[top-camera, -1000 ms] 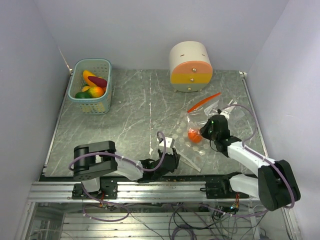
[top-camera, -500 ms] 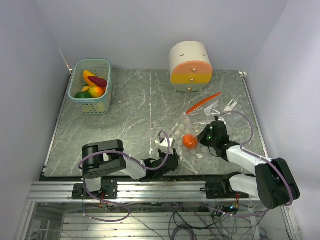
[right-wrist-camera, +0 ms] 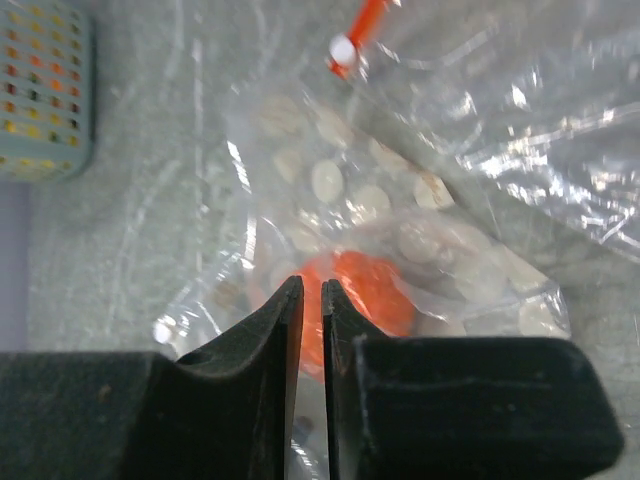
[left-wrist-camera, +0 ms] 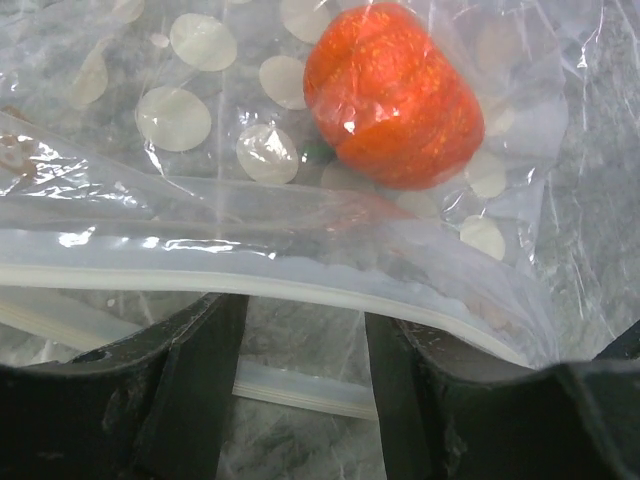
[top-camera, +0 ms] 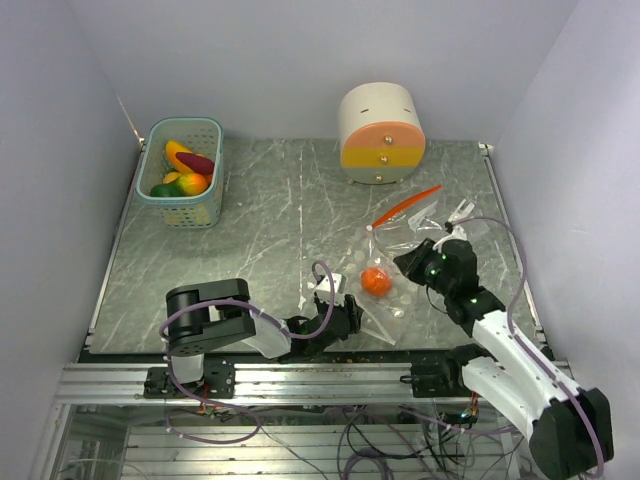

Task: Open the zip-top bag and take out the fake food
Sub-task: Pick up the fake vegetable from the zipper food storage bag.

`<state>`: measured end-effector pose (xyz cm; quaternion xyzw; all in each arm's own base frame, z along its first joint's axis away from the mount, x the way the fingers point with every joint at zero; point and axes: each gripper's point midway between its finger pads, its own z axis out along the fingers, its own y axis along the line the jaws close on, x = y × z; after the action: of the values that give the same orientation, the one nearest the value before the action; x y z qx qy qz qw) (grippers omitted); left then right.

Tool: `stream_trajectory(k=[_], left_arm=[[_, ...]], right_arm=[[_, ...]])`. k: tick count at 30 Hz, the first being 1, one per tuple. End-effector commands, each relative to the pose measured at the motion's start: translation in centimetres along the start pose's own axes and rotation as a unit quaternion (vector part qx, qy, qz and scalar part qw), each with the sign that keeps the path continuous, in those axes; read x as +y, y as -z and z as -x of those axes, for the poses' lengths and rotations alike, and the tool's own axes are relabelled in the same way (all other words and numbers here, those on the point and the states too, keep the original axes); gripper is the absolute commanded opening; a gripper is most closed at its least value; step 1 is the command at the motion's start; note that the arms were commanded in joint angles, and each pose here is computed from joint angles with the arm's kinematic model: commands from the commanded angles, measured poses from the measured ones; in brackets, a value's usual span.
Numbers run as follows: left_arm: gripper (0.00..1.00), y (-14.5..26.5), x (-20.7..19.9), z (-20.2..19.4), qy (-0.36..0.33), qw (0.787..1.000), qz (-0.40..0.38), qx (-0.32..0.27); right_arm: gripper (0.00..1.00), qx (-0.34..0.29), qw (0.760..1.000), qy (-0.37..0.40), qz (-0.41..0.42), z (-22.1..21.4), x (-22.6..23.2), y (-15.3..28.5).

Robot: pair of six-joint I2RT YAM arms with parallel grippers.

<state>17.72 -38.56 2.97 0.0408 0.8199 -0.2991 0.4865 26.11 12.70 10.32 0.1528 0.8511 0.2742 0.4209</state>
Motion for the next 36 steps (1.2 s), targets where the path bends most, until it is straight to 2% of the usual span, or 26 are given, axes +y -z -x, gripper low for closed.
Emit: stream_trajectory(k=[1, 4, 9, 15, 20, 23, 26, 29, 31, 33, 36], left_arm=[[0.62, -0.4, 1.4, -0.6, -0.009, 1.0, 0.018, -0.006], [0.62, -0.5, 1.6, -0.7, -0.011, 1.0, 0.02, -0.007], [0.62, -0.4, 2.0, -0.8, -0.012, 1.0, 0.024, -0.006], [0.62, -0.2, 2.2, -0.5, -0.015, 0.999, 0.029, -0.009], [0.63, -0.1, 2.7, -0.9, -0.016, 0.999, 0.032, -0.008], [0.65, -0.1, 2.9, -1.0, -0.015, 0.999, 0.031, -0.009], [0.72, 0.1, 2.8, -0.9, -0.015, 1.0, 0.024, -0.012], [0.85, 0.2, 3.1, -0.7, -0.014, 0.999, 0.025, -0.019], [0.89, 0.4, 3.4, -0.5, -0.009, 0.999, 0.025, -0.026], [0.9, 0.6, 3.7, -0.2, -0.001, 0.999, 0.023, -0.035], [0.83, 0.9, 3.6, 0.4, 0.007, 0.999, 0.009, -0.052]], right_arm=[[0.14, -0.043, 0.999, 0.013, -0.004, 2.9, 1.1, 1.7], [0.14, -0.048, 0.999, 0.017, 0.012, 3.3, 1.7, 1.2], [0.14, -0.002, 1.0, 0.015, 0.027, 1.8, 2.1, -2.0], [0.13, 0.053, 0.999, -0.011, 0.006, -3.0, -1.3, -5.2], [0.13, 0.106, 0.994, -0.035, 0.009, -7.4, -3.3, -5.5], [0.13, 0.116, 0.992, -0.038, 0.011, -8.4, -3.7, -5.1], [0.13, 0.115, 0.993, -0.03, 0.004, -8.2, -3.8, -4.6], [0.13, 0.096, 0.995, -0.017, 0.008, -6.6, -2.9, -3.7], [0.13, 0.085, 0.996, -0.003, 0.018, -5.3, -1.9, -3.0], [0.13, 0.073, 0.997, 0.008, 0.02, -4.2, -1.2, -2.1], [0.14, 0.038, 0.999, 0.021, 0.023, -2.1, -0.1, -0.4]])
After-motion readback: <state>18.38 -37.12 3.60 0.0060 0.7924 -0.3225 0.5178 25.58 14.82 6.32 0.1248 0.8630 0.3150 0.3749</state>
